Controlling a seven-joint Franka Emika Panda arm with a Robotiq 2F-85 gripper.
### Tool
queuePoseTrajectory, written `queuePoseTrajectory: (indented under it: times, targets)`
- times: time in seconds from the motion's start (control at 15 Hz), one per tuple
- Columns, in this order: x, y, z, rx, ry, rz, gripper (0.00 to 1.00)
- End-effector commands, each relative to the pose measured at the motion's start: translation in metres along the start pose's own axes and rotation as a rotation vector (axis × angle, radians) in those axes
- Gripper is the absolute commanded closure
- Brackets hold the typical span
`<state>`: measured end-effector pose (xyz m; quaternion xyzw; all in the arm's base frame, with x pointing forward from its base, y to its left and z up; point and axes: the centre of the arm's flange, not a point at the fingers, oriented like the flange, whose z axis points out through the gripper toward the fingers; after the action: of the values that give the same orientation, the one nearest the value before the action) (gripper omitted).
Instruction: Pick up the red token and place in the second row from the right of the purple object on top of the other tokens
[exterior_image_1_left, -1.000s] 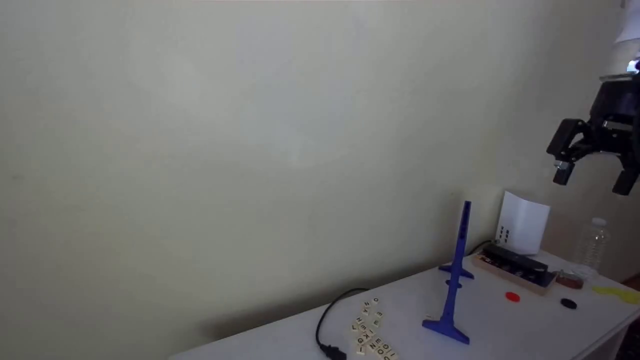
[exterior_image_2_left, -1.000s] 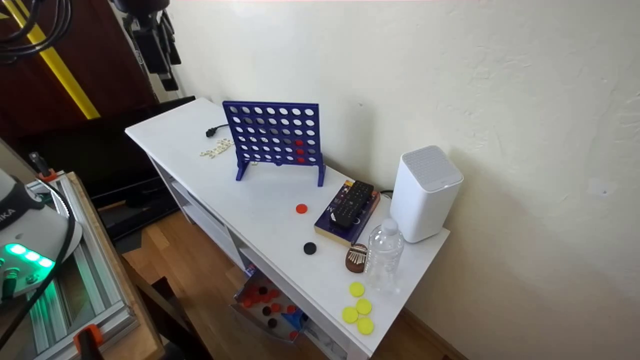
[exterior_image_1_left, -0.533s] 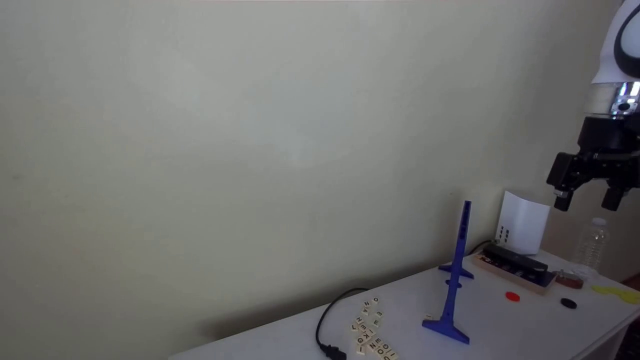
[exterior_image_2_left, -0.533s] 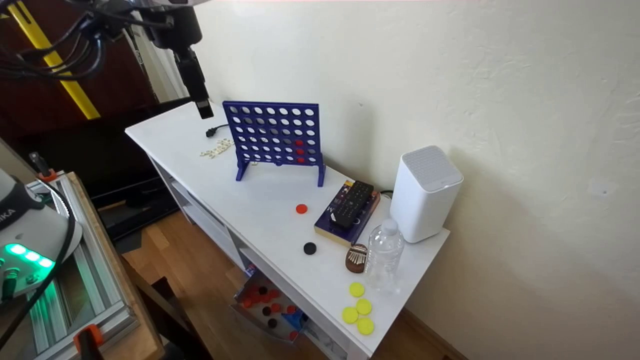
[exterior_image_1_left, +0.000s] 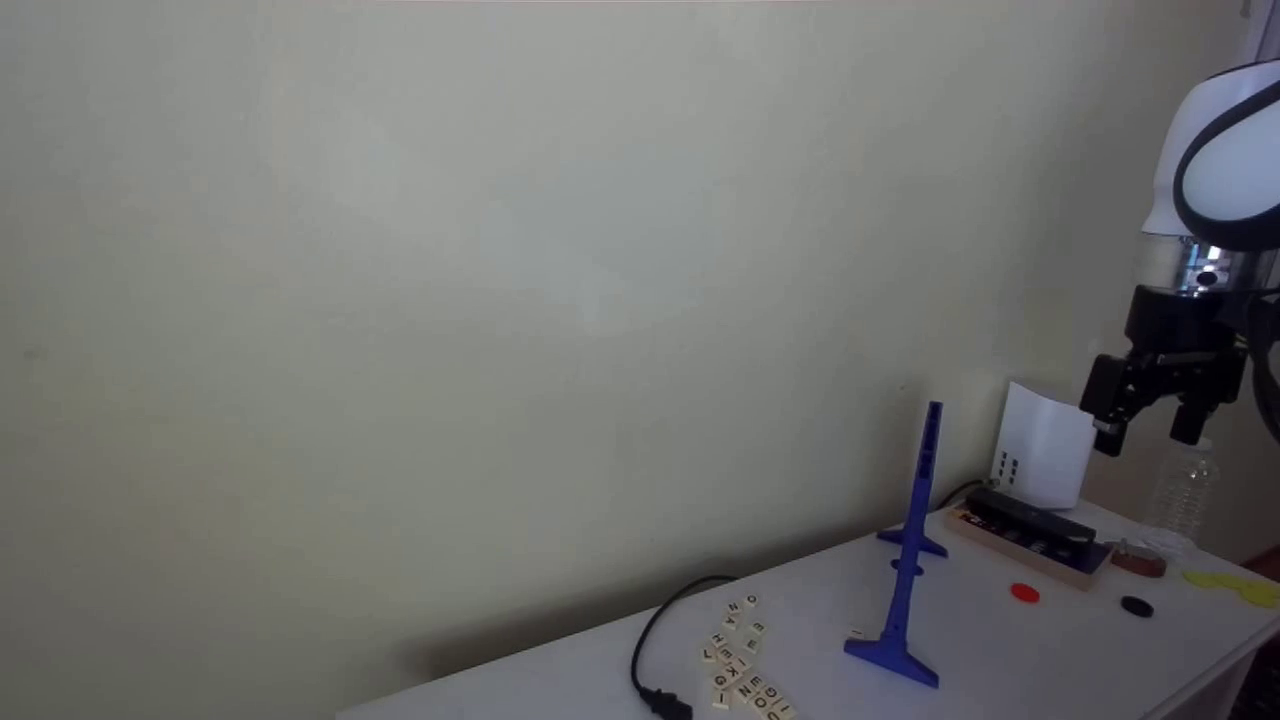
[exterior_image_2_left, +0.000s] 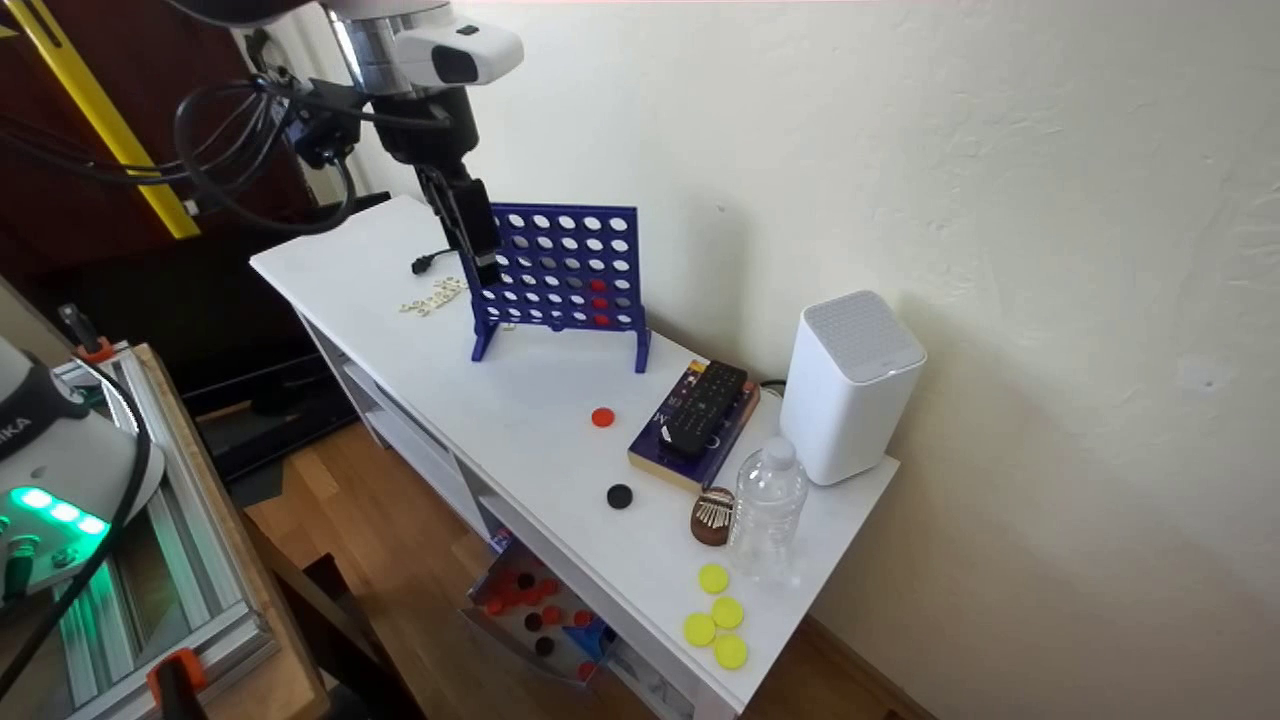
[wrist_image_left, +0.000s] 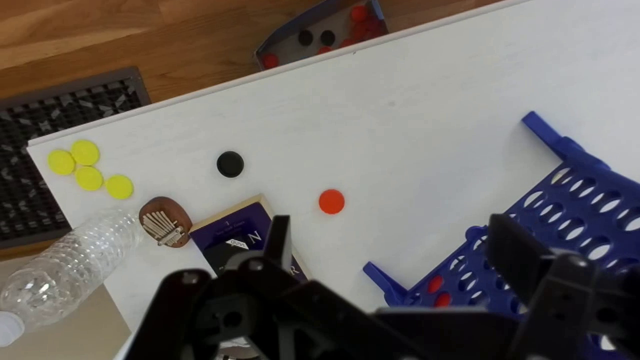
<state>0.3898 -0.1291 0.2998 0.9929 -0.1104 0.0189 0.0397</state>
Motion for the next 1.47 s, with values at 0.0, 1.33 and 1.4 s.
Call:
queuePoseTrajectory:
  times: [0.0,1.33,1.4]
  targets:
    - [0.0,0.0,0.002,0.0,-0.004,0.0,0.0]
    - [0.066,0.036,0.086,0.041,-0.023,-0.086,0.0]
    - [0.072,0.038,0.094,0.048,-0.037,-0.106,0.0]
